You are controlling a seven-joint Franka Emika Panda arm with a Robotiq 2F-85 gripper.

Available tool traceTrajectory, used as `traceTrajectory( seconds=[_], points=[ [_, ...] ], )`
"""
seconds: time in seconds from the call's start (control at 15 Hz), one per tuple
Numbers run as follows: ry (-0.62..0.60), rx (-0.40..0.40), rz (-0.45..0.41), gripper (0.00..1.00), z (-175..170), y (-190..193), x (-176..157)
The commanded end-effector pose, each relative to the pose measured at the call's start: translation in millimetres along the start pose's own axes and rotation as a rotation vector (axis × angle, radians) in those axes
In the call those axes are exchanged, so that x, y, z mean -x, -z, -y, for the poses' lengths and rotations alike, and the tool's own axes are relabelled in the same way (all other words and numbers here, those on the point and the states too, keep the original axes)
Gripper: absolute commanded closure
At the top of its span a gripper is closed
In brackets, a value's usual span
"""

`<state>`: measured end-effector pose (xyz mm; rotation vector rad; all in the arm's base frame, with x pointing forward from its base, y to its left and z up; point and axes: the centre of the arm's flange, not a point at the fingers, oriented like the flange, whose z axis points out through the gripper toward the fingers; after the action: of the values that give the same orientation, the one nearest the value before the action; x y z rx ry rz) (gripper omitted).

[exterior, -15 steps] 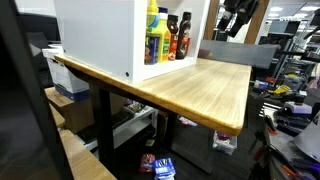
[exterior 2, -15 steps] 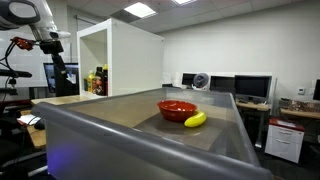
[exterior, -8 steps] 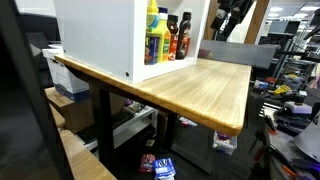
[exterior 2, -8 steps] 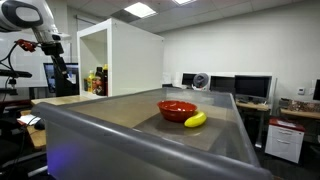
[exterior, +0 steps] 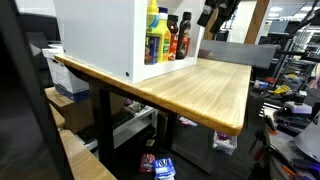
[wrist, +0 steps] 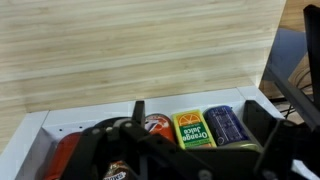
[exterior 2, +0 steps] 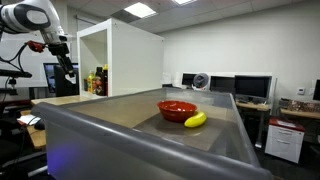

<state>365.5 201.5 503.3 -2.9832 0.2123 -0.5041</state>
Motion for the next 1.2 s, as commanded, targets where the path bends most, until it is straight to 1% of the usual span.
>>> traceTrajectory(
  seconds=[0.0,0.4,0.8,1.07,1.13],
  points=[
    [0.014,0.008,-0.048,0.0,1.2,-0.5,-17.5],
    [0.027,-0.012,-0.112,0.0,6.1,2.7,-33.4],
    [0.031,-0.012,-0.107,0.0,6.5,-9.1,-45.9],
    [0.055,0.004,-0.055,0.0,-0.1,-2.1,-33.6],
    [0.03,-0.006,-0.074,0.0,3.4,-8.7,-36.8]
  ],
)
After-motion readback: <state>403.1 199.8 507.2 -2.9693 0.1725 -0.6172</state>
